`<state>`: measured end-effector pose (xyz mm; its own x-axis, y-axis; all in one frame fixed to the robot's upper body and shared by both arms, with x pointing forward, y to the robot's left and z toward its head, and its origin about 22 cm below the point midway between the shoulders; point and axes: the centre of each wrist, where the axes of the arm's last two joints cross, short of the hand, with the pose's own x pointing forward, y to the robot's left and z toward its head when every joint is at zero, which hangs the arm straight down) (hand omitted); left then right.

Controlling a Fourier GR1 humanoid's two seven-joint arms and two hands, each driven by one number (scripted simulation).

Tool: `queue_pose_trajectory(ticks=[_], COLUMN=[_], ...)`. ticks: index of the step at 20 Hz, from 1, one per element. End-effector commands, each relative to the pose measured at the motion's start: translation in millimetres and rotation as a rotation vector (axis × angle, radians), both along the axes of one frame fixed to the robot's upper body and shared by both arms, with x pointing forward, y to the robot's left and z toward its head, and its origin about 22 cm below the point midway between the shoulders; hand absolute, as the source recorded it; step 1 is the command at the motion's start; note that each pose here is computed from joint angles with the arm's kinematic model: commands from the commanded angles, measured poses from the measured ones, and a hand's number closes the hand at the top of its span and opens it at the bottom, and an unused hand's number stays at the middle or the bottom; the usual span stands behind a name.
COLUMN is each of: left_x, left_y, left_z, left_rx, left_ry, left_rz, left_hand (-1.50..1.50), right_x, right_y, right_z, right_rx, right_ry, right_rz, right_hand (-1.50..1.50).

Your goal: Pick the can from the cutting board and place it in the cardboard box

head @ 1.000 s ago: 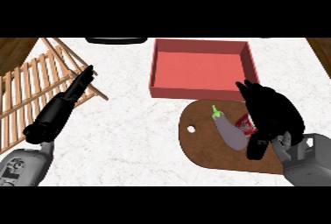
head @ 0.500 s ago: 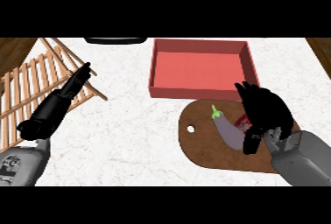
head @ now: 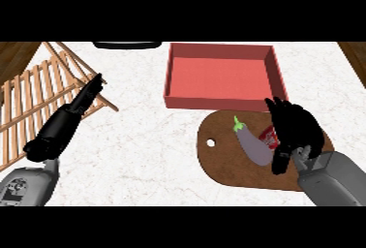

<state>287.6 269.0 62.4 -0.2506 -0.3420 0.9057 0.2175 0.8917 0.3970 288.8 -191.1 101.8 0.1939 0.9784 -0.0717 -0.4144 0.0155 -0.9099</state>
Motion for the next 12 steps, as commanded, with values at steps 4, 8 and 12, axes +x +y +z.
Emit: queue_pose_trajectory(ticks=[4,8,12], left_x=[-0.8,8.4,-3.3], left_y=[14.7,6.2,-10.2], left_z=[-1.4,13.6,9.6], left_rx=[0.015,0.002,0.008], left_ry=[0.0,-0.002,0.0], left_rz=[0.009,0.013,-0.003], left_hand=[0.0,0.0,0.0], right_x=[11.0,11.4,13.2], right_y=[-19.0,-23.4,-15.2], right_z=[-12.3,-22.9,-32.7], right_rx=[-0.04,-0.013,-0.027], right_ry=[0.042,0.073,-0.009], right_rz=[-0.078,-0.032,0.086], right_hand=[-1.5,-1.5,1.5])
